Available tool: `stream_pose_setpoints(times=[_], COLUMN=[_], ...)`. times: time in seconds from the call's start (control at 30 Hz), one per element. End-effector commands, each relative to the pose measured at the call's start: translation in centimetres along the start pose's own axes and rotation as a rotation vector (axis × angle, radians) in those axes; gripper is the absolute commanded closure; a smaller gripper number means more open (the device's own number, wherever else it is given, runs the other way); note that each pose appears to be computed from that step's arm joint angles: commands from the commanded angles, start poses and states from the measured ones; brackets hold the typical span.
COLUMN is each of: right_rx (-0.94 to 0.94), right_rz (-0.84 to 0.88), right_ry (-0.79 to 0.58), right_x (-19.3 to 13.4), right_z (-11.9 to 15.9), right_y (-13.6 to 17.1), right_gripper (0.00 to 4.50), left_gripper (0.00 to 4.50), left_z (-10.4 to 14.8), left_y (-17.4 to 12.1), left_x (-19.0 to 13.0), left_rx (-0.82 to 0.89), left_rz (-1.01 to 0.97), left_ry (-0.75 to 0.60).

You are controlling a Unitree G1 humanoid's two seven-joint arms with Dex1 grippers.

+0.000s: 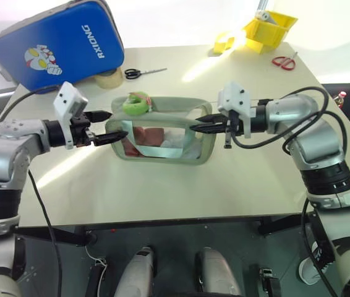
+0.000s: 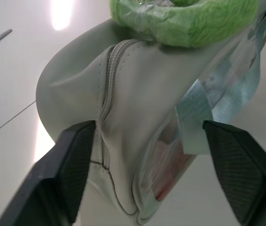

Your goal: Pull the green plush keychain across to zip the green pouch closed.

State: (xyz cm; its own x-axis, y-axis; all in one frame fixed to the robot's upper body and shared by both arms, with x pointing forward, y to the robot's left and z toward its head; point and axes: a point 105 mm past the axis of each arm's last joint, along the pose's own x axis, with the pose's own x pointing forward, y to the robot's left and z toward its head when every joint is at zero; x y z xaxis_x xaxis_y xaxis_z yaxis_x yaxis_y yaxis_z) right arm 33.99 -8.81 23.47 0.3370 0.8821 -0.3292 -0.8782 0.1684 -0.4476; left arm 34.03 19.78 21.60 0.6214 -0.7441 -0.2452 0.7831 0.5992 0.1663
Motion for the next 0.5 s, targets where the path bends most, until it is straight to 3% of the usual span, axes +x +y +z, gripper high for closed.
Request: stream_pose_setpoints(times=[0.03,0.17,0.37,0.5], right_rx=[-0.045,-0.042,-0.027,-0.007], right_rz=[-0.024,-0.026,-0.024,-0.023], right_ry=[-0.021,-0.020,-0.030,-0.042], right_x=[-0.53,-0.56,-0.38,-0.35], right_z=[1.27,1.19,1.35,1.76], right_y=[-0.50,-0.50,-0.55,-0.79], right_gripper=[4.50,4.50,4.50,2.98], left_gripper=[2.36,4.32,4.46,4.50], left_z=[0.68,0.87,1.32,0.85], left_y=[0.95,0.89,0.90,0.95], left_x=[-0.80,-0.70,-0.54,-0.83], left_rx=[0.043,0.041,0.013,0.010], left_rz=[0.038,0.031,0.046,0.056], left_ry=[-0.004,-0.021,-0.063,-0.045])
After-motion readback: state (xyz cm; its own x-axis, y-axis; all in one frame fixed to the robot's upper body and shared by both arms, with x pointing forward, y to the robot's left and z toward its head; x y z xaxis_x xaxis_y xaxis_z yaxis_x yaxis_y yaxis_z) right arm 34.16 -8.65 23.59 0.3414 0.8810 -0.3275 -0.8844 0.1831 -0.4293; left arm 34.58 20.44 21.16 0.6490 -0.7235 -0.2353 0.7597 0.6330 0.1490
